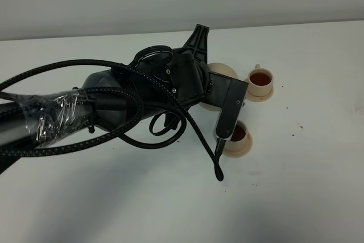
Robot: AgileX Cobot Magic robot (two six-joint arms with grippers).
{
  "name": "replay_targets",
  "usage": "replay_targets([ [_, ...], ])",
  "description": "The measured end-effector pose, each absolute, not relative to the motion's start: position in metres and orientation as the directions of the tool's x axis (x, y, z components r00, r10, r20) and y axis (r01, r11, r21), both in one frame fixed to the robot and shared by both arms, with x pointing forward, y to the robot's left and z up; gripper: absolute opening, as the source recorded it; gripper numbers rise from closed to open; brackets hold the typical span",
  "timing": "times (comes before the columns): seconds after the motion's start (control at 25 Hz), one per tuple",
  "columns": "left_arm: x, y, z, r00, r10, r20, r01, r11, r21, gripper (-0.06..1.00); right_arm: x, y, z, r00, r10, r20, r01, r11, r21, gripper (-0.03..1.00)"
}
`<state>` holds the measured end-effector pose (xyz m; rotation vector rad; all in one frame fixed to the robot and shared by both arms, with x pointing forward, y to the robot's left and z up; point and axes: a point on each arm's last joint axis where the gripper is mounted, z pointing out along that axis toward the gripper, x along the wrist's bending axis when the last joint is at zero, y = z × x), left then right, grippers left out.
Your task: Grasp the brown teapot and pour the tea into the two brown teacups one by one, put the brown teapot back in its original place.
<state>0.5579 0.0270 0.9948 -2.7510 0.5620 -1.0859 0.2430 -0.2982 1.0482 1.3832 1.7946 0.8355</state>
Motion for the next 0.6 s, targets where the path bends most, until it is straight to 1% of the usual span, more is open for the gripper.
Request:
replay_targets([
  [0.2, 0.556, 0.039, 0.988, 0.8, -0.244, 0.548, -0.179, -0.969, -0.17, 0.13, 0.243, -0.298, 1.048, -0.174, 0.974, -0.147, 0.514, 0.218, 0.83, 0.24],
  [0.36, 0.554, 0.052, 0.98, 0.895, -0.094, 0.436, -0.056, -0.993, -0.1, 0.13, 0.243, -0.298, 1.048, -0.174, 0.974, -0.147, 0.514, 0.218, 0.83, 0.24],
  [0.6, 0.561, 0.071, 0.975, 0.944, 0.117, 0.309, 0.116, -0.993, 0.023, 0.13, 0.243, -0.298, 1.048, -0.174, 0.974, -0.147, 0.514, 0.218, 0.83, 0.24],
])
